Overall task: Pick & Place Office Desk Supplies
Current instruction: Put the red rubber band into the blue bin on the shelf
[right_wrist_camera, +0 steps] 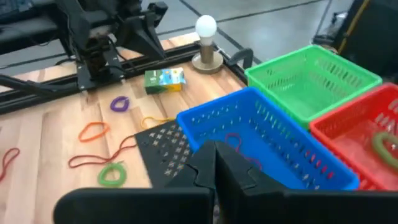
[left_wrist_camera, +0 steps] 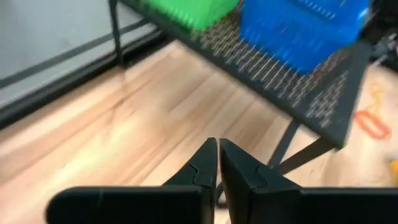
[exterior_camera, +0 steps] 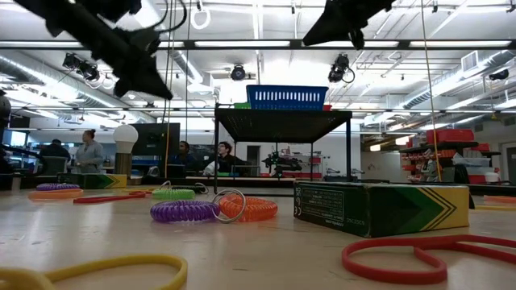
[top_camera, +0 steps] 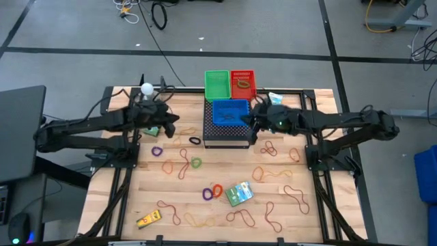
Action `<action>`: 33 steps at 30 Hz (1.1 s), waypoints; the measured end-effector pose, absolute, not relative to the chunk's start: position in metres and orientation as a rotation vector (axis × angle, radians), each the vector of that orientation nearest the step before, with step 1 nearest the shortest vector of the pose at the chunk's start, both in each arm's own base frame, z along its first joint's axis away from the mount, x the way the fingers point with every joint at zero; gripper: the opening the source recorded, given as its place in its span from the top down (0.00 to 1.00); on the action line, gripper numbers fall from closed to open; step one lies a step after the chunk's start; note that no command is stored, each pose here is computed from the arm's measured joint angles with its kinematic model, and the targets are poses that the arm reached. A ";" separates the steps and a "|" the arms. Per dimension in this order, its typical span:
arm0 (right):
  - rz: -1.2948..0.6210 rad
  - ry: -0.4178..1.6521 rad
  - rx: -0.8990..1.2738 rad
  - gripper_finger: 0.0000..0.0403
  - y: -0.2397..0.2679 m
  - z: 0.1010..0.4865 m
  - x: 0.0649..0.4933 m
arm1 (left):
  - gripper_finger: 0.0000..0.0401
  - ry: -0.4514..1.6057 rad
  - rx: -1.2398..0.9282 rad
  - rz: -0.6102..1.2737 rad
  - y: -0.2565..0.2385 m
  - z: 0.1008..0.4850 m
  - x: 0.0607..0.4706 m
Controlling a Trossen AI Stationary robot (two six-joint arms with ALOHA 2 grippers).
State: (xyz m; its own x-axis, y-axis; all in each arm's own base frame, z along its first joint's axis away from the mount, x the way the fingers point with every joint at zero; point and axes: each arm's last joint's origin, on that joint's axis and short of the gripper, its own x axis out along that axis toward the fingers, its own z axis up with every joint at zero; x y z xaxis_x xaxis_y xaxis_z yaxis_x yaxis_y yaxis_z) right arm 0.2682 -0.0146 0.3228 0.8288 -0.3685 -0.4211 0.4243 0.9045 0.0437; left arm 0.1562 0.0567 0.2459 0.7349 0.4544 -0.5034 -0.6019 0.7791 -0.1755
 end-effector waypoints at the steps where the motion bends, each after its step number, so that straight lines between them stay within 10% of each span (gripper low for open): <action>1: -0.437 0.419 0.152 0.99 -0.010 0.322 0.268 | 0.93 0.472 -0.328 0.588 0.056 0.242 0.155; 33: 0.017 1.148 0.316 0.94 0.170 0.216 0.246 | 0.97 0.611 -0.213 0.470 0.025 0.217 0.175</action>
State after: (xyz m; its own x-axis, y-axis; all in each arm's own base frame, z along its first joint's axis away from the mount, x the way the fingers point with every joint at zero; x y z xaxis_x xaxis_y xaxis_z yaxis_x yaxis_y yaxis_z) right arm 0.2459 0.1703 0.2159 0.4155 0.1739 -0.8928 0.1480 0.9555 0.2550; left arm 0.1748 0.0255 0.2171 0.7186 0.3594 -0.5953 -0.4829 0.8740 -0.0552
